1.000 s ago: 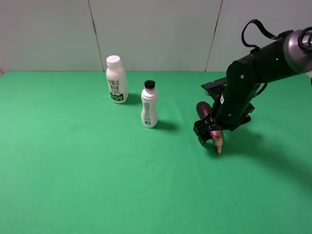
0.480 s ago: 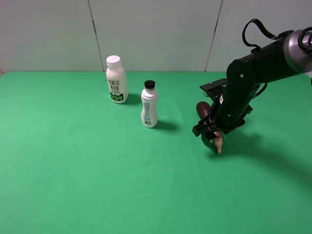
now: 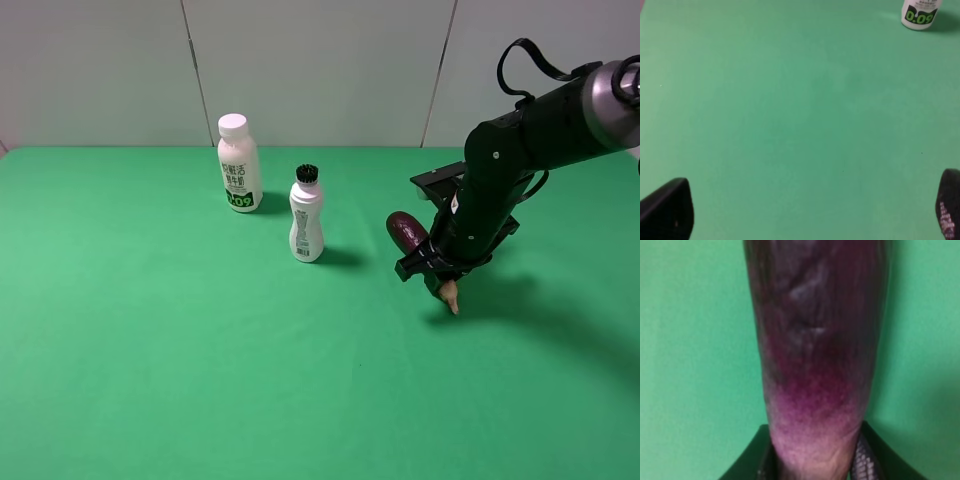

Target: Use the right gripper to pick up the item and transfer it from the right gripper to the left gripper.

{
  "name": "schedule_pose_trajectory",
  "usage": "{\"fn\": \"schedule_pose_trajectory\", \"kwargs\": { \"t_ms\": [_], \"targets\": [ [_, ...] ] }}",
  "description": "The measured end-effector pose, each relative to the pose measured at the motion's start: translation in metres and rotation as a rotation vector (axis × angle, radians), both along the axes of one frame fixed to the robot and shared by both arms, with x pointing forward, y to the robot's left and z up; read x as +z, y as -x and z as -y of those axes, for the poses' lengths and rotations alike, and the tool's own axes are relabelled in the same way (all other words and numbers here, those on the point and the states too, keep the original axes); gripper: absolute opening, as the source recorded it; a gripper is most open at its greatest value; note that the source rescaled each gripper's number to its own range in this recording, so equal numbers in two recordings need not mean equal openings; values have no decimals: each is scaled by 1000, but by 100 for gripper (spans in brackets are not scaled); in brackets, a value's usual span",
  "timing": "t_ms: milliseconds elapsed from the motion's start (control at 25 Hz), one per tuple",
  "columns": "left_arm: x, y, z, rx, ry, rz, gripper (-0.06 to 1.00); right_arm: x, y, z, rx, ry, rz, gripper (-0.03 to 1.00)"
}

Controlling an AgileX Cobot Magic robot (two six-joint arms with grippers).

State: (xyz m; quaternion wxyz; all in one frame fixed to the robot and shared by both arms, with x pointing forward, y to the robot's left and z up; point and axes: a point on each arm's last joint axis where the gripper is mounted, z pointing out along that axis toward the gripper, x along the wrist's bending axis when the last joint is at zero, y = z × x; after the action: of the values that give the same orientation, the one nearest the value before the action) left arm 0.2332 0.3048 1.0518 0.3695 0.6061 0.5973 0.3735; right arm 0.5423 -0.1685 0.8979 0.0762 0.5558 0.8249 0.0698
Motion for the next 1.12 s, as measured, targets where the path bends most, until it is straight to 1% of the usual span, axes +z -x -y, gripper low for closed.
{"fn": "schedule_pose_trajectory", "kwargs": {
  "t_ms": [80, 160, 400, 680, 840, 1120],
  "targets": [
    [0, 0, 0, 0, 0, 0, 93, 4, 0, 0, -3, 12, -19, 1],
    [0, 0, 0, 0, 0, 0, 93, 14, 0, 1, -8, 22, -34, 1],
    [0, 0, 0, 0, 0, 0, 93, 71, -1, 1, -17, 1, 24, 1],
    [0, 0, 0, 0, 0, 0, 93, 121, 21, 6, 17, -21, 43, 1],
    [0, 0, 0, 0, 0, 0, 93, 144, 40, -2, 94, -26, 64, 1],
    [0, 0, 0, 0, 0, 0, 93, 166, 78, -23, 236, -23, 54, 1]
  ]
}}
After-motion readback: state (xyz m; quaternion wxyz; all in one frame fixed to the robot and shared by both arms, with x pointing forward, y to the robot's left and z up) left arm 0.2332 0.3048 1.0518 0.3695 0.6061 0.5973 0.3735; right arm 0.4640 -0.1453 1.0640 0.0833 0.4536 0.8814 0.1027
